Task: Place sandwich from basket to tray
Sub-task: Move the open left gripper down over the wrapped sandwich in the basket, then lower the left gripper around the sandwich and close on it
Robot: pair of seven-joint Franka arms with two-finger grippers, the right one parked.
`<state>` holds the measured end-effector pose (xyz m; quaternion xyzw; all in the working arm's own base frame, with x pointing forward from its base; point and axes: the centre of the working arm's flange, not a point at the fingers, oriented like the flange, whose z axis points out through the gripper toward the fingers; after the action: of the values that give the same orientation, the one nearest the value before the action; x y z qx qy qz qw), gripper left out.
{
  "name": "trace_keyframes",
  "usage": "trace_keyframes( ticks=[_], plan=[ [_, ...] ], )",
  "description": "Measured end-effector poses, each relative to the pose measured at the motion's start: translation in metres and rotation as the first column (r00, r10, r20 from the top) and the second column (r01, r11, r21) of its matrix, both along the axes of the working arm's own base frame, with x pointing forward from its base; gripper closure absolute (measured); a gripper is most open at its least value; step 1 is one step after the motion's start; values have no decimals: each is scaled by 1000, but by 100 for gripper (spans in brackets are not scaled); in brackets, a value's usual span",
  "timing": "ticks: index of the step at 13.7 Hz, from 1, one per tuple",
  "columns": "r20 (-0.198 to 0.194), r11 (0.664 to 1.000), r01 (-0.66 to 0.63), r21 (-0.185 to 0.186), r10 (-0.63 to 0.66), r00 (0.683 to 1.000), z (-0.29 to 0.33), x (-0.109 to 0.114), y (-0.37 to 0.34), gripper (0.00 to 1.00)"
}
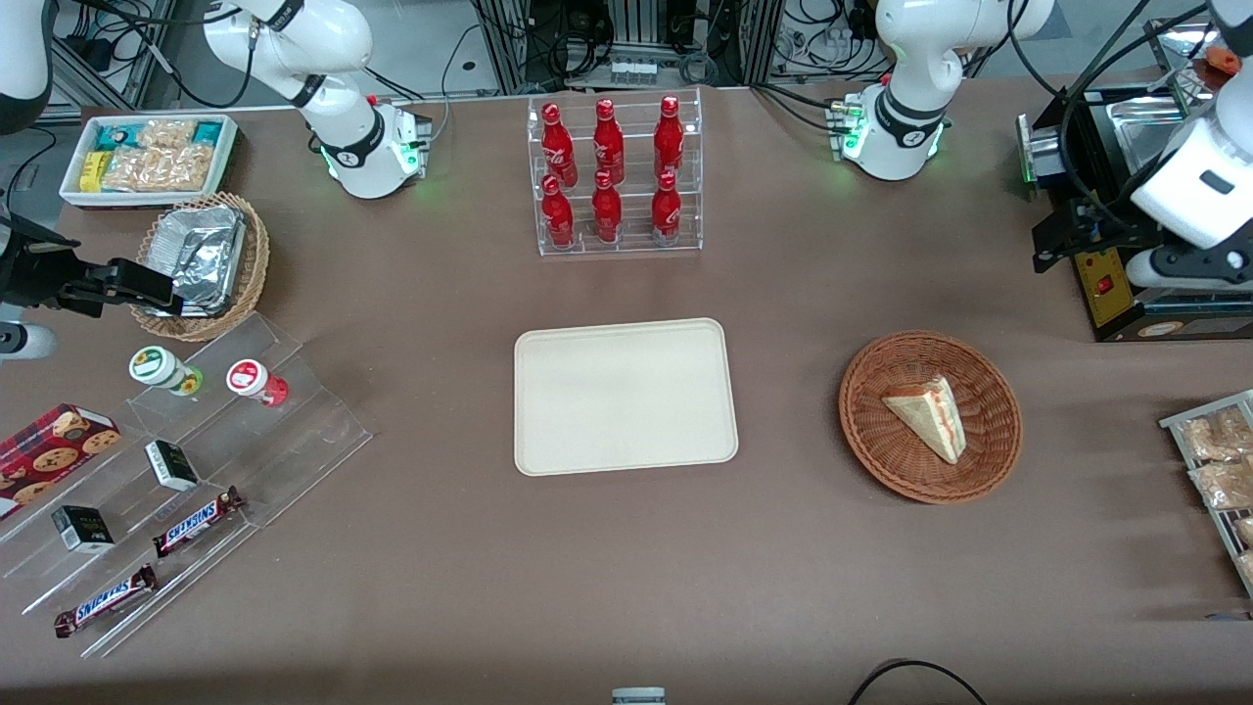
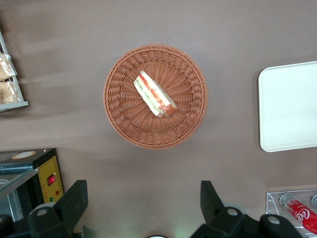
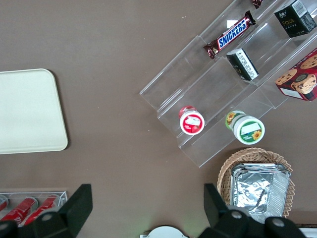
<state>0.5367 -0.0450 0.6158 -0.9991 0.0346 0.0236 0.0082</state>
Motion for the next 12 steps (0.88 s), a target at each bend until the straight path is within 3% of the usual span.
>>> trace_keyframes(
  ticks=[4,8,10,12],
  plan=[
    [4,1000,-28,-1,28,1000,-89,10,-1,0],
    [67,986,-164,-13,165,984,-179,6,0,0],
    [91,962,-272,-29,273,958,-220,4,1,0],
    [103,912,-407,-48,410,906,-248,7,2,0]
  ],
)
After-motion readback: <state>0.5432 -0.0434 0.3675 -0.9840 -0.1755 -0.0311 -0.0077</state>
